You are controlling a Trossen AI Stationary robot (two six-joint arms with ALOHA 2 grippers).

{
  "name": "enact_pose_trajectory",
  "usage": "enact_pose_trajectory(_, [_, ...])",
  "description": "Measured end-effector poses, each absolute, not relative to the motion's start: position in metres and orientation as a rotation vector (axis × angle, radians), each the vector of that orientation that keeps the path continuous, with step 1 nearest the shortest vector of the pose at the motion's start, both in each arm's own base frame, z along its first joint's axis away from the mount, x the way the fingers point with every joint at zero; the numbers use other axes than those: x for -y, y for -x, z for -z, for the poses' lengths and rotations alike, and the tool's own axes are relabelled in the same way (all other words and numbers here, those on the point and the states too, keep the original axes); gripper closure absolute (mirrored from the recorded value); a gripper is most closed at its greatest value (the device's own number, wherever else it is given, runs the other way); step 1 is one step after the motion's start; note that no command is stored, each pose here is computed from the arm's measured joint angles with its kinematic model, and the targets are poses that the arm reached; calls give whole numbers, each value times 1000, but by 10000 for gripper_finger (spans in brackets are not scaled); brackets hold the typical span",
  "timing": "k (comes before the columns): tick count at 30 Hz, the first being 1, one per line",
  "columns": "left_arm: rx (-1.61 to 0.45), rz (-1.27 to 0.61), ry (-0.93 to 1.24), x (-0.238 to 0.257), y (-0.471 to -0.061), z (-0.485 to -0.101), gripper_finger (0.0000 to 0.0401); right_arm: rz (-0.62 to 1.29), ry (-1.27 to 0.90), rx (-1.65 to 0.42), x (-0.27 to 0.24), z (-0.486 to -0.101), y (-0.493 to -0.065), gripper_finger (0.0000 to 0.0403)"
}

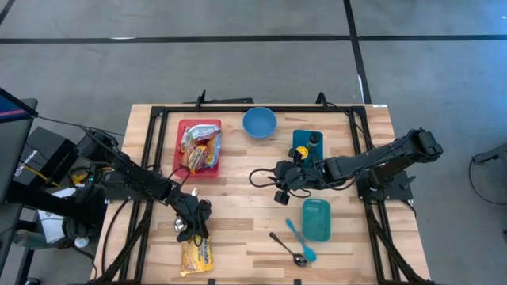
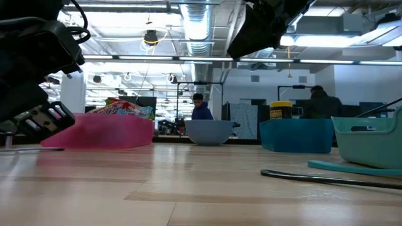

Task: Pick & Place Food Item
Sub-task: Put the yellow noodle pack into the red bin

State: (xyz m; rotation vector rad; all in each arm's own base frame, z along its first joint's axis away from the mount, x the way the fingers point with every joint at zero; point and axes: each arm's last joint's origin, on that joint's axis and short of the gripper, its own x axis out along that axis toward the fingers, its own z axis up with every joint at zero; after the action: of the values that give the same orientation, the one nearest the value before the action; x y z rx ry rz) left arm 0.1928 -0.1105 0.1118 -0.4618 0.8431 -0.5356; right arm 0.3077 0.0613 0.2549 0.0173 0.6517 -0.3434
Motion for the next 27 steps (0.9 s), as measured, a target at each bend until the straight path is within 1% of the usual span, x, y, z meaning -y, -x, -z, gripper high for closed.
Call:
enact_pose_trajectory(3, [-842,534,463,110,-193,-112,398,343,-17,-651,-61,-255,-308,300])
enact_pose_trajectory(10, [-828,540,441,110,-193,-112,400,343,-17,-652,-61,-255,-308,300])
enact_pose_trajectory(16, [-765,565,407,109,-197,-116,401,343,-17,-651,-61,-255,-308,300])
enact_pose_trajectory(27, [-682,522,430,97,-207,-121,401,343,-17,-651,-61,-255,-308,300])
